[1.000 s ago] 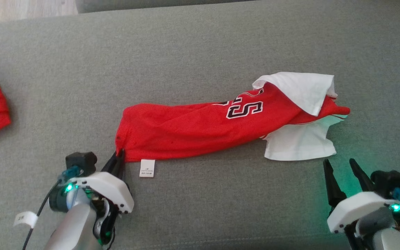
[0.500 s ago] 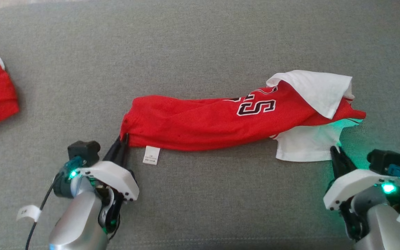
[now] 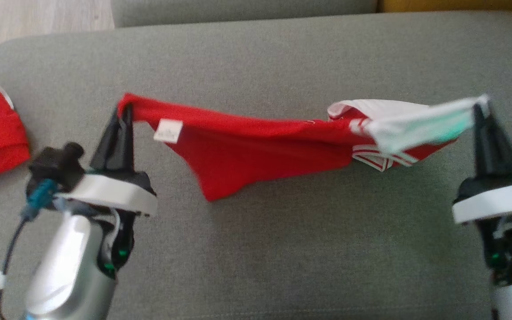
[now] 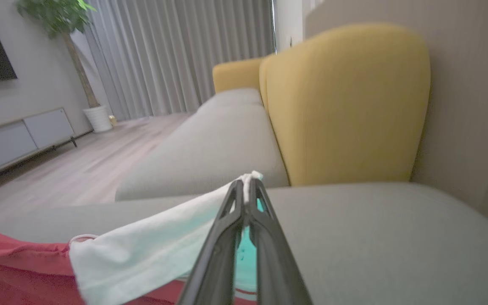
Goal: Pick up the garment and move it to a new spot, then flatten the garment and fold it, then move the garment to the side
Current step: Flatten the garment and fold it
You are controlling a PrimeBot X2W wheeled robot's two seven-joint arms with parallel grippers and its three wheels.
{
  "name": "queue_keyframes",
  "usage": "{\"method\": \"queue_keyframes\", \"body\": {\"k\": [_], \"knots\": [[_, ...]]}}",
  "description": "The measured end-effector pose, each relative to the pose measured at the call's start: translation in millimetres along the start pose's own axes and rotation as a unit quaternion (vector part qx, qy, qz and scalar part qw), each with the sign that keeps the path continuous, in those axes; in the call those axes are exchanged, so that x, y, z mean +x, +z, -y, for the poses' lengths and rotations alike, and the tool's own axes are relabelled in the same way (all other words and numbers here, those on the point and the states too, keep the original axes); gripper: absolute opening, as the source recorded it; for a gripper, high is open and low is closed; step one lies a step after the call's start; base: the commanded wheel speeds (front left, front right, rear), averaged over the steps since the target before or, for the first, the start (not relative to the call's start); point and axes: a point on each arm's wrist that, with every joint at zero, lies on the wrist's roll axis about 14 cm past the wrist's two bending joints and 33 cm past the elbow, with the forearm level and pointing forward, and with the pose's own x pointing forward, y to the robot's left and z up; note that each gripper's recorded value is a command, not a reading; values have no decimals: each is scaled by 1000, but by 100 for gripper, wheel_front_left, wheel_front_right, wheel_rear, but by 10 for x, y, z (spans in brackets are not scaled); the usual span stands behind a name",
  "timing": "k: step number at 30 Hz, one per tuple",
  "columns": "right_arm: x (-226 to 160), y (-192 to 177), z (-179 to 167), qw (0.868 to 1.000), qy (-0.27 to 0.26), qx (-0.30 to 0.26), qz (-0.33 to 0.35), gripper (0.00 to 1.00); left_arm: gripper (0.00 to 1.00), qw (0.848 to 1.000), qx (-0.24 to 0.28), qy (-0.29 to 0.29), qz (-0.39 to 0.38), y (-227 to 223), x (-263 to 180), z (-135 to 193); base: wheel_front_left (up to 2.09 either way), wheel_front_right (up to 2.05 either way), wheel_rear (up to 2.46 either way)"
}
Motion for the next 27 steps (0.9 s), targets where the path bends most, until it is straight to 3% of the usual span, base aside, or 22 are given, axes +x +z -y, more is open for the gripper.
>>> {"method": "queue_keyframes", "body": {"k": [4,8,14,19,27], "knots": [[-40,723,-41,995,11,-35,98,0,0,998,7,-13,69,565,21,81,0,0,0],[-152,1433,-102,979,18,-66,191,0,0,991,16,-33,129,1107,-1,220,0,0,0],[-350,2062,-180,959,23,-90,269,0,0,976,25,-56,211,1798,-105,413,0,0,0],[-474,2294,-185,951,19,-96,292,0,0,968,27,-66,239,2083,-235,521,0,0,0],[-315,2143,-177,960,22,-87,264,0,0,972,26,-60,225,1999,-178,484,0,0,0]]}}
